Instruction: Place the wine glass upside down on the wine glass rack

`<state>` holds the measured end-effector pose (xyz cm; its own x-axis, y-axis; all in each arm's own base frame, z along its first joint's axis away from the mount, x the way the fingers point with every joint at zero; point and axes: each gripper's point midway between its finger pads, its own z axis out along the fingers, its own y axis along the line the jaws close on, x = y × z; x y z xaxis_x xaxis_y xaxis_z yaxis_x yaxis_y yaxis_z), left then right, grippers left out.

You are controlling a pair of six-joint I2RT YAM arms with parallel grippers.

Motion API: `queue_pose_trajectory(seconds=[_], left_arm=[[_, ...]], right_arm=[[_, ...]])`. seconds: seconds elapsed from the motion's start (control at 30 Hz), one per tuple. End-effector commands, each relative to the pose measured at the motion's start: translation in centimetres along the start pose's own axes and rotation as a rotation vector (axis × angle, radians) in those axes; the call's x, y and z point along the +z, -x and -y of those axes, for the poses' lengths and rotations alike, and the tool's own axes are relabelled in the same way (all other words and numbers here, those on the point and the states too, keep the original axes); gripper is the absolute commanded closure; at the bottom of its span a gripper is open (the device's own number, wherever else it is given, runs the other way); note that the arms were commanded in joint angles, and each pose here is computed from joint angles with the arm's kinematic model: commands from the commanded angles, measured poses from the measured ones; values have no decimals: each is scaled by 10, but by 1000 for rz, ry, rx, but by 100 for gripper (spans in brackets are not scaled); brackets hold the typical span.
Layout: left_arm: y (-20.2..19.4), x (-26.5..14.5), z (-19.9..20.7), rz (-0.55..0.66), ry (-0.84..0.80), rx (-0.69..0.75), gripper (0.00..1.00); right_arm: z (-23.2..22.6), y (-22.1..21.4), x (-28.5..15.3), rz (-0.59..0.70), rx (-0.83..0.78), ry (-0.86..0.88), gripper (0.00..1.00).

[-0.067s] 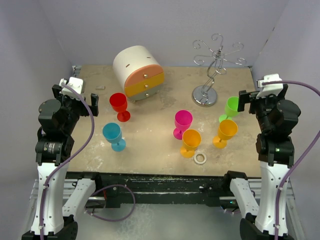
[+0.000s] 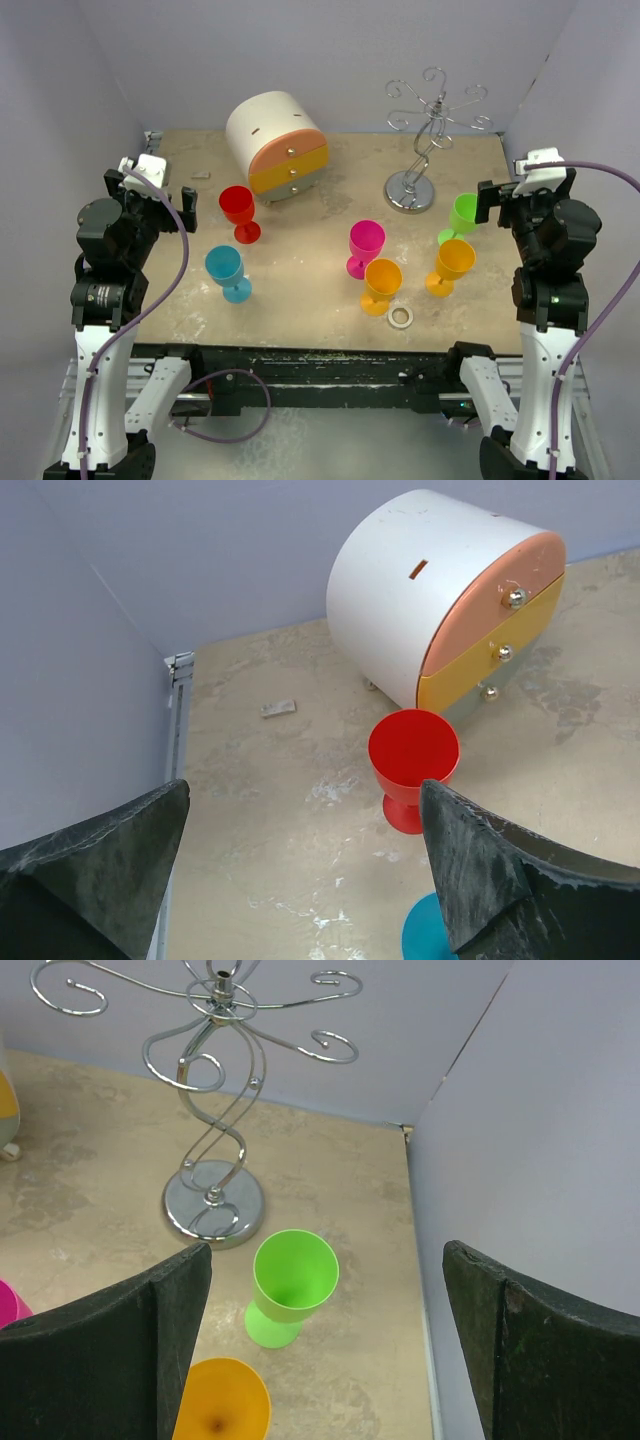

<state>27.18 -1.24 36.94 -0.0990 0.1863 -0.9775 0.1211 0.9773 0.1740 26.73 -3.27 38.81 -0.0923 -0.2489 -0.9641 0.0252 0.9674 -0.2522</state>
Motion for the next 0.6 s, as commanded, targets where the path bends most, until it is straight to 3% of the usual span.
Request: queue_pose_trajectory(seconds=[0.0,0.4,0.57], left_arm=[[18,1,-1,69,-1,-12,1],[26,-4,0,96,-6,-27,1],[27,-4,1,95,-17,-17,1]], right_arm=[[7,32,-6,95,-13,-22,0],[6,38,-11,107,-30,-10,0],[-14,50,-12,134,-80,125,0]])
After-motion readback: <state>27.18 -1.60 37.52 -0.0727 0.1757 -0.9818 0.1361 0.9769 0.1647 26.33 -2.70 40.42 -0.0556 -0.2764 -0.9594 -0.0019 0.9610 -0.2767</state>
